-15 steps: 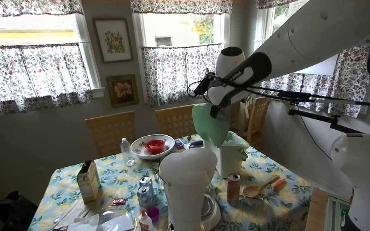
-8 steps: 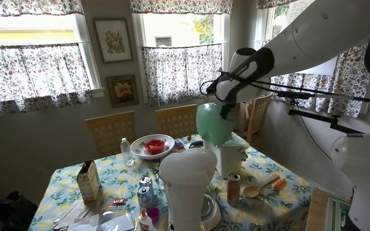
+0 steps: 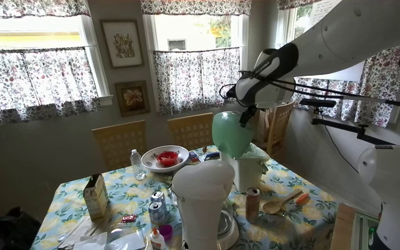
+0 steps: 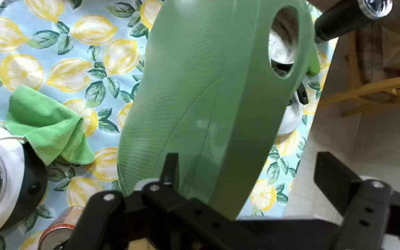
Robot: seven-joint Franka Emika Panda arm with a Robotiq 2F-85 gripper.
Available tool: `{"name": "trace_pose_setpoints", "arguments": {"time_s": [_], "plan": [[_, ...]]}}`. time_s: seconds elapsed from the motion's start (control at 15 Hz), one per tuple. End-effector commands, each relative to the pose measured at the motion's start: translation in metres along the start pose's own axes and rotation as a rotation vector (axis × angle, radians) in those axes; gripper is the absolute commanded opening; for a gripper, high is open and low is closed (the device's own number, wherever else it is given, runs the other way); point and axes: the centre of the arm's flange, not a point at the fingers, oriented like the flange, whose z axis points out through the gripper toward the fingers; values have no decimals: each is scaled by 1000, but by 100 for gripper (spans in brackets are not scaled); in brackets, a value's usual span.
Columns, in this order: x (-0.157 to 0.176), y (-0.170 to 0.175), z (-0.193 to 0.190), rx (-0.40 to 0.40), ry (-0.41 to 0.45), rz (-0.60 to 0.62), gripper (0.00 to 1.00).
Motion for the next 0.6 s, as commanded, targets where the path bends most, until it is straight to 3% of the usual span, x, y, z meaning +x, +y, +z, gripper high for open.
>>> {"name": "trace_pose_setpoints", "arguments": {"time_s": [0.0, 0.13, 0.27, 0.53], "plan": [[14, -11, -5, -44, -1, 20, 100], [15, -10, -14, -35, -21, 13, 100], [12, -9, -23, -16, -41, 5, 74], [1, 0, -43, 33, -86, -36, 45]]}}
